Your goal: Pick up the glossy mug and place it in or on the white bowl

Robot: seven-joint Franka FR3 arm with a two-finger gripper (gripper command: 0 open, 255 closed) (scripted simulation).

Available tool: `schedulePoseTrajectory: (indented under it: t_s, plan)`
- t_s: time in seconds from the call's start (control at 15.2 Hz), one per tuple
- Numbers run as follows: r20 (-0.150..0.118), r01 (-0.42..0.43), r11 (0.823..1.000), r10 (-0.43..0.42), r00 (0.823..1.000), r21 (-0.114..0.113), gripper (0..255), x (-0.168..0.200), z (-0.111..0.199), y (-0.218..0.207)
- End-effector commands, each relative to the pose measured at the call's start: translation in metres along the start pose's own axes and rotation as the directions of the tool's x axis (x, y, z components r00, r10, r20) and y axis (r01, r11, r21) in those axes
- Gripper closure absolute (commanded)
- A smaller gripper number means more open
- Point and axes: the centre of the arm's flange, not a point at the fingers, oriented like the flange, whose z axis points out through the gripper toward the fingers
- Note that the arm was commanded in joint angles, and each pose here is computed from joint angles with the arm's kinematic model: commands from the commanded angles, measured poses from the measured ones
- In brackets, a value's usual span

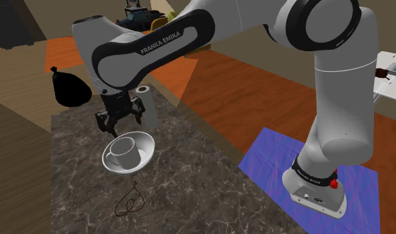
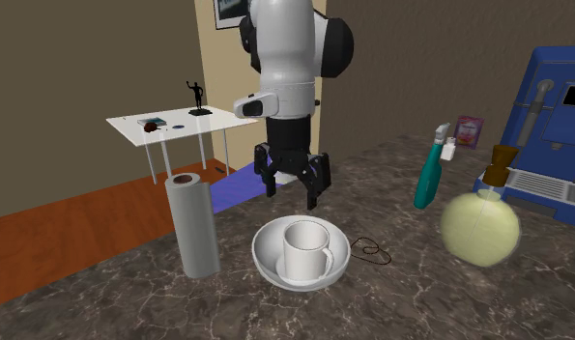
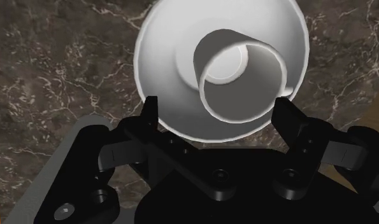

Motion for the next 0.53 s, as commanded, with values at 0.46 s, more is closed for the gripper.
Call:
schedulePoseTrajectory:
  t_s: [0.46]
  plan:
    - [0.001, 0.000, 1.000, 0.000, 1.000, -0.001, 0, 0.000, -0.032, 0.000]
